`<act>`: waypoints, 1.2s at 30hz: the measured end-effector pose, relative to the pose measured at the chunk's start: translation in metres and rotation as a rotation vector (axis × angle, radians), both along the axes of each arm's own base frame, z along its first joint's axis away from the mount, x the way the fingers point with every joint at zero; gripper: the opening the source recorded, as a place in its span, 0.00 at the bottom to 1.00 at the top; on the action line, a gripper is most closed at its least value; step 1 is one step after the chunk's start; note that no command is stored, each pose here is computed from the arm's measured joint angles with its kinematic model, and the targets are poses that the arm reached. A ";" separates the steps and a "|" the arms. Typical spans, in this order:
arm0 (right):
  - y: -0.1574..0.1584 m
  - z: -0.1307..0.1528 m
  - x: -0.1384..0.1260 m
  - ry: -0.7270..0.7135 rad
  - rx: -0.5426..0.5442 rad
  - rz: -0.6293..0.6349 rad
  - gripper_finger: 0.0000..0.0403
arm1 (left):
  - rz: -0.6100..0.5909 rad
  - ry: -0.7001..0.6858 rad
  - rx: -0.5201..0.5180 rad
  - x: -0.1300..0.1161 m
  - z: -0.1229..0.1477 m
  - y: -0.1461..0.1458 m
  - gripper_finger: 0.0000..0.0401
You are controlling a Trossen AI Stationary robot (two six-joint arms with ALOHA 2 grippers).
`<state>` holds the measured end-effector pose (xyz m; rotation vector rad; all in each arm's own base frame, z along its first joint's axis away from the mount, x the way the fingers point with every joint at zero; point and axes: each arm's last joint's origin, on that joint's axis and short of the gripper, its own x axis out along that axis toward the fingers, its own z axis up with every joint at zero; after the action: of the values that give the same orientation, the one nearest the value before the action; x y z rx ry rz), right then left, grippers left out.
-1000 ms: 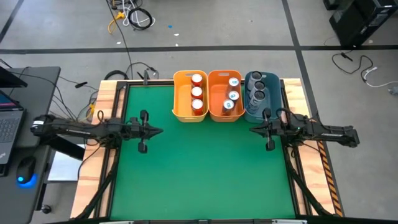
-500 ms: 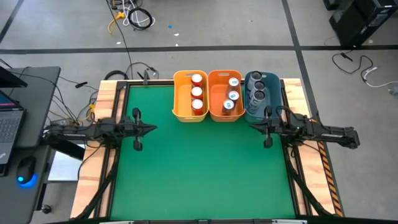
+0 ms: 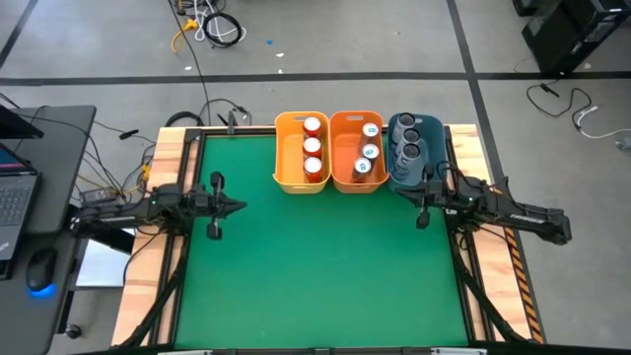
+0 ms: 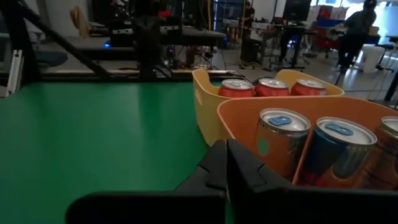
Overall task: Sort soda cans
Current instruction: Return to Home Position
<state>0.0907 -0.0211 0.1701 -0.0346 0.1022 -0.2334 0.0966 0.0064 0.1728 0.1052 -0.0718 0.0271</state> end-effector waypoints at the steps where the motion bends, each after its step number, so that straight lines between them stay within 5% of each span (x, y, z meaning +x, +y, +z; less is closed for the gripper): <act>1: 0.000 0.000 0.000 0.001 0.002 -0.004 0.00 | -0.018 -0.004 0.003 0.000 0.000 0.001 0.00; 21: -0.011 -0.001 -0.002 0.017 0.004 -0.175 0.00 | 0.216 0.029 -0.109 -0.004 -0.005 0.021 0.03; 36: -0.012 -0.002 -0.001 0.026 -0.001 -0.175 0.01 | 0.254 0.028 -0.095 -0.004 -0.005 0.022 0.04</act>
<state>0.0893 -0.0327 0.1685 -0.0299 0.1307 -0.4079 0.0928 0.0289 0.1682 0.0194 -0.0286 0.2829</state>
